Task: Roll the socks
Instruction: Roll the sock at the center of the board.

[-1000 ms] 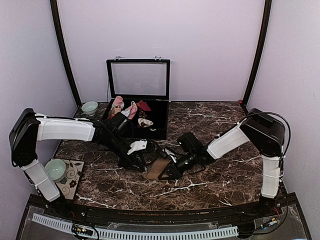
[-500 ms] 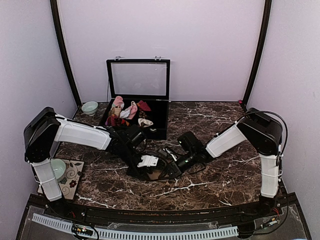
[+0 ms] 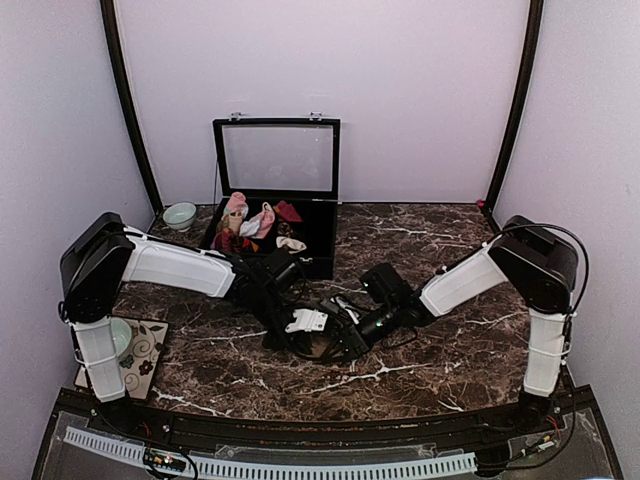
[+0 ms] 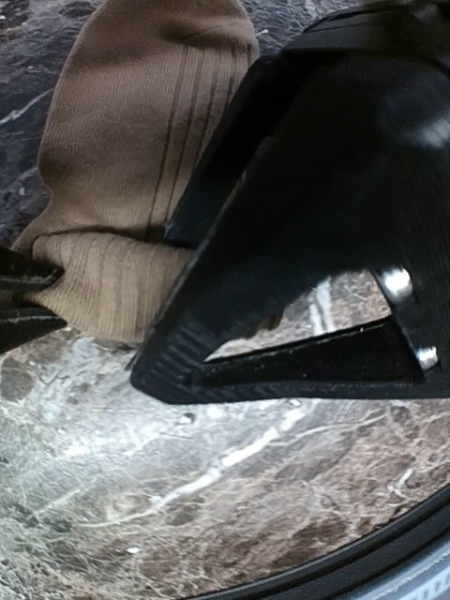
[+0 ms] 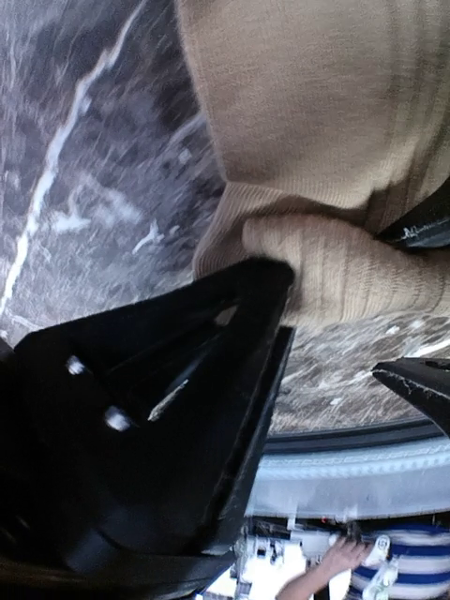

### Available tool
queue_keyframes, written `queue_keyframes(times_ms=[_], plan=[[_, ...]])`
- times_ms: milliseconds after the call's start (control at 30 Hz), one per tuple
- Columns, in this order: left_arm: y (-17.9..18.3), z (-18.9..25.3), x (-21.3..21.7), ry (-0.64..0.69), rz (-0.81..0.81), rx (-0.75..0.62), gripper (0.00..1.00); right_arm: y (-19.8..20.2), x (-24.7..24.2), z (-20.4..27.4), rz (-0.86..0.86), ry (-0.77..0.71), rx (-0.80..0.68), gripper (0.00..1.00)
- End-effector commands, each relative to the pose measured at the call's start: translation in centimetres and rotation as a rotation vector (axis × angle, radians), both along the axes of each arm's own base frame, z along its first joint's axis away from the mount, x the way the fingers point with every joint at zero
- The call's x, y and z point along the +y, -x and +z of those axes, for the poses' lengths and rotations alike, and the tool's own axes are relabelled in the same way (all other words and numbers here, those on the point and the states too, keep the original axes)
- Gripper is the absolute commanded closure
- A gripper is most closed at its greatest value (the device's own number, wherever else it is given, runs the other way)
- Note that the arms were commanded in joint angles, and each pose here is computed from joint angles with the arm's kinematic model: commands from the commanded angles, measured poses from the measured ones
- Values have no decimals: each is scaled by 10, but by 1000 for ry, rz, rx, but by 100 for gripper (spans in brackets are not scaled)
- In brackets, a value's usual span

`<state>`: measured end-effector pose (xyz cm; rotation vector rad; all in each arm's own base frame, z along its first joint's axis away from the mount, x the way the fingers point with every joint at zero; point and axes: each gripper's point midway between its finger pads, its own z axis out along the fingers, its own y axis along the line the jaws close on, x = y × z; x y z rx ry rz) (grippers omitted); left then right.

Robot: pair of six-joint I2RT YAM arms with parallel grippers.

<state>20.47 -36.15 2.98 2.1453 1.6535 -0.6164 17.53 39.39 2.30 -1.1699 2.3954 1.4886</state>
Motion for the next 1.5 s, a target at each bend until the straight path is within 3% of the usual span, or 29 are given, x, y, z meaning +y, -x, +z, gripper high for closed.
queue_keyframes(times_ms=[0, 33, 67, 100, 333, 500, 600, 700, 800, 933, 1067, 1200, 1467], plan=[[14, -7, 11, -56, 54, 195, 100, 3, -58, -59, -112, 318, -61, 56], [17, -9, 14, -66, 63, 233, 100, 1, -60, -56, -124, 314, -85, 14], [19, -11, 17, -84, 75, 266, 100, -1, -63, -54, -135, 312, -107, 2], [22, -14, 19, -102, 80, 290, 100, -2, -65, -53, -146, 317, -128, 1], [34, -26, 38, -222, 127, 376, 100, -17, -92, -37, -268, 344, -299, 1], [47, -20, 48, -282, 175, 474, 100, -43, -109, 4, -425, 334, -532, 1], [55, -17, 50, -304, 193, 532, 100, -58, -120, 41, -568, 274, -647, 1], [55, -24, 53, -335, 217, 541, 100, -74, -143, 72, -817, 182, -665, 1], [52, -31, 48, -354, 242, 568, 100, -51, -118, 87, -632, 37, -715, 1], [49, -32, 32, -360, 268, 681, 100, 1, -86, 62, -314, 87, -904, 1], [45, -30, 19, -348, 319, 842, 100, 52, -65, 38, -38, 106, -1068, 19], [47, -37, 23, -376, 346, 940, 100, 62, -51, 32, 68, 158, -1201, 32], [39, -45, 24, -395, 367, 935, 100, 52, -8, 27, 247, 176, -1376, 47]])
